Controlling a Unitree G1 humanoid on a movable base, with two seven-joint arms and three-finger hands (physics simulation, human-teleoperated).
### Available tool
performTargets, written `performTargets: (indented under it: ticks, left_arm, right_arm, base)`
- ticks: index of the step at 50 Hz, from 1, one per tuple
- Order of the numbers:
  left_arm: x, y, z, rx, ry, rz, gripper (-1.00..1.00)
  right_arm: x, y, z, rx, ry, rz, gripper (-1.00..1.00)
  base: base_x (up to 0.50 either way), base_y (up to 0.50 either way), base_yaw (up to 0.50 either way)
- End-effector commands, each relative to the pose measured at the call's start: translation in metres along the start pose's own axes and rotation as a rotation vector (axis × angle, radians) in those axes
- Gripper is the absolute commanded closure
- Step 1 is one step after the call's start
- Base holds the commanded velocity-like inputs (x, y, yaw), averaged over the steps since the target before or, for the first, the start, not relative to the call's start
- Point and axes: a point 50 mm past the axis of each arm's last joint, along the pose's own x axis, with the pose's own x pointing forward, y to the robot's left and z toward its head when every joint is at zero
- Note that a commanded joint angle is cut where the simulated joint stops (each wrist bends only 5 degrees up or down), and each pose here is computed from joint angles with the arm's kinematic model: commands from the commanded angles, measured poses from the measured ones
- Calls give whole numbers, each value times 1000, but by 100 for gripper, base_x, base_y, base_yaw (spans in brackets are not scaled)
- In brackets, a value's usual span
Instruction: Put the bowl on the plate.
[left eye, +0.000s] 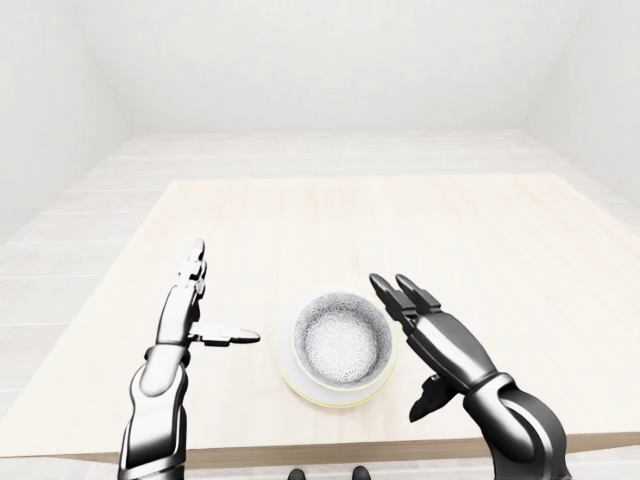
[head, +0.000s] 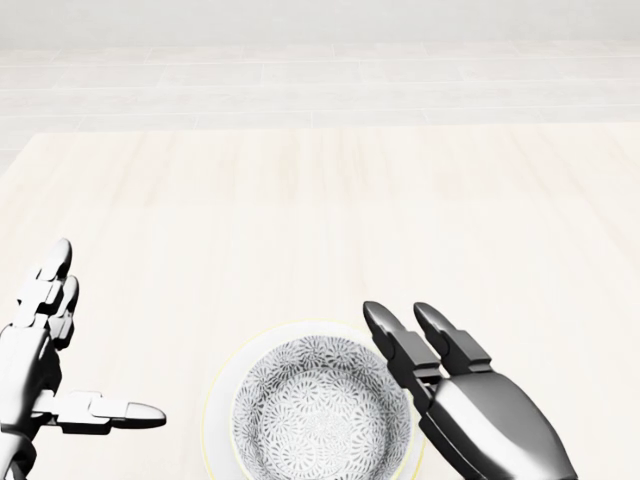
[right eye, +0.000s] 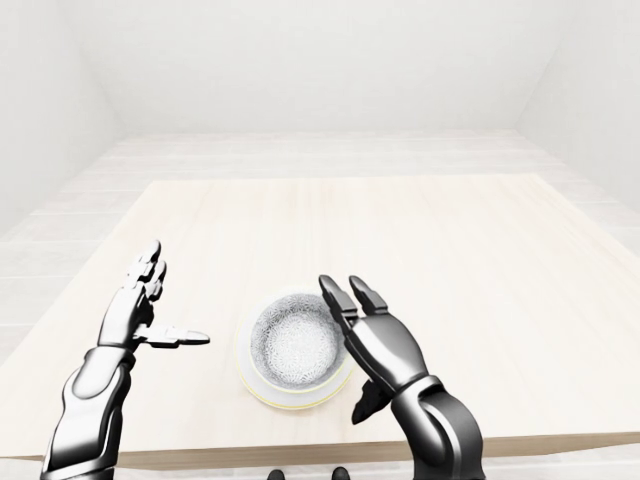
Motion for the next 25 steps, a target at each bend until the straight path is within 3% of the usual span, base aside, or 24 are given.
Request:
performTargets:
  ticks: [1, 19, 25]
  left_arm:
    - [-2, 2, -1, 0, 5, 7, -100]
    - [-5, 3, -2, -1, 9, 8, -100]
    - [-7, 4, -2, 0, 9, 11, -100]
  right_arm:
    - [-4, -4, -12, 34, 44, -40, -100]
    - [-8, -7, -26, 64, 107, -75, -100]
    - [-12, -17, -28, 86, 112, -149, -100]
  base:
    - [0, 0, 0]
    - [0, 0, 0]
    - [0, 0, 0]
